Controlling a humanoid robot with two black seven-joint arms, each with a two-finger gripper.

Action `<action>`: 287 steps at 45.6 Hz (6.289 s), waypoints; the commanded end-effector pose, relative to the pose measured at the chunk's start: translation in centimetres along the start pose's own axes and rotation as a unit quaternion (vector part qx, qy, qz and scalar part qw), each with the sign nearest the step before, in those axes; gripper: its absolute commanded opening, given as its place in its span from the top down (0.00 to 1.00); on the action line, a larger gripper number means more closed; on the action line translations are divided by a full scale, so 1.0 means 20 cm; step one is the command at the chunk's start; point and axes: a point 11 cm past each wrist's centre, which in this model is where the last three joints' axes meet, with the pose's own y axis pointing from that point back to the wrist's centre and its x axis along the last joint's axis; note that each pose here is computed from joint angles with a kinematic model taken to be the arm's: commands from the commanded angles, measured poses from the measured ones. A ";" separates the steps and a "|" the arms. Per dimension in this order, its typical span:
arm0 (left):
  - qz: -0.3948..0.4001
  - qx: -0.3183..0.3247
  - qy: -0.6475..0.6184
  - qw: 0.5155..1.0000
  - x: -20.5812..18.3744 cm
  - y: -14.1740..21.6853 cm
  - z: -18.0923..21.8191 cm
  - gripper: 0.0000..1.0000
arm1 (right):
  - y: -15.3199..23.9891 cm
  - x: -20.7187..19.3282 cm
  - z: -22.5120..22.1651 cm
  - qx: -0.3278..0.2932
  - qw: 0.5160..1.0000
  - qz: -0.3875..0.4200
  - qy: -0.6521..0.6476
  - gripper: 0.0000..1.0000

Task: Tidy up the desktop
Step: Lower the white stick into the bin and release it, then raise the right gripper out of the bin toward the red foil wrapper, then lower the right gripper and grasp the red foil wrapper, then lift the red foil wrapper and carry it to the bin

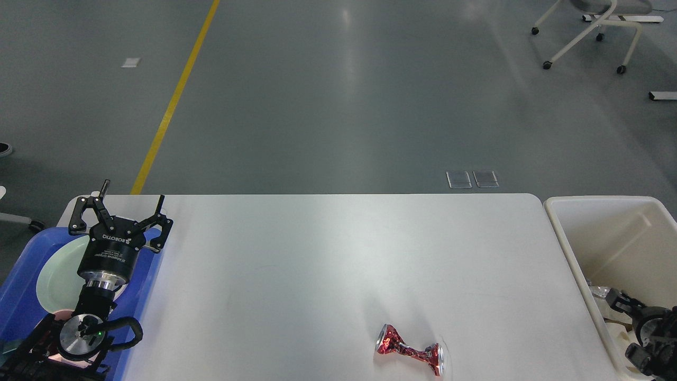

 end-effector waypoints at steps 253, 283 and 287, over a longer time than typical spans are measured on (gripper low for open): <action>0.000 0.000 0.000 1.000 0.00 0.00 0.00 0.04 | 1.17 -0.14 -1.44 0.322 0.805 -0.304 0.394 1.00; 0.000 0.000 0.000 1.000 0.00 0.00 0.00 0.04 | 1.52 0.87 -1.06 0.160 0.903 -0.317 0.244 1.00; 0.000 0.001 0.000 1.000 0.00 0.00 0.00 0.04 | 1.54 0.88 -1.05 0.160 0.907 -0.318 0.225 1.00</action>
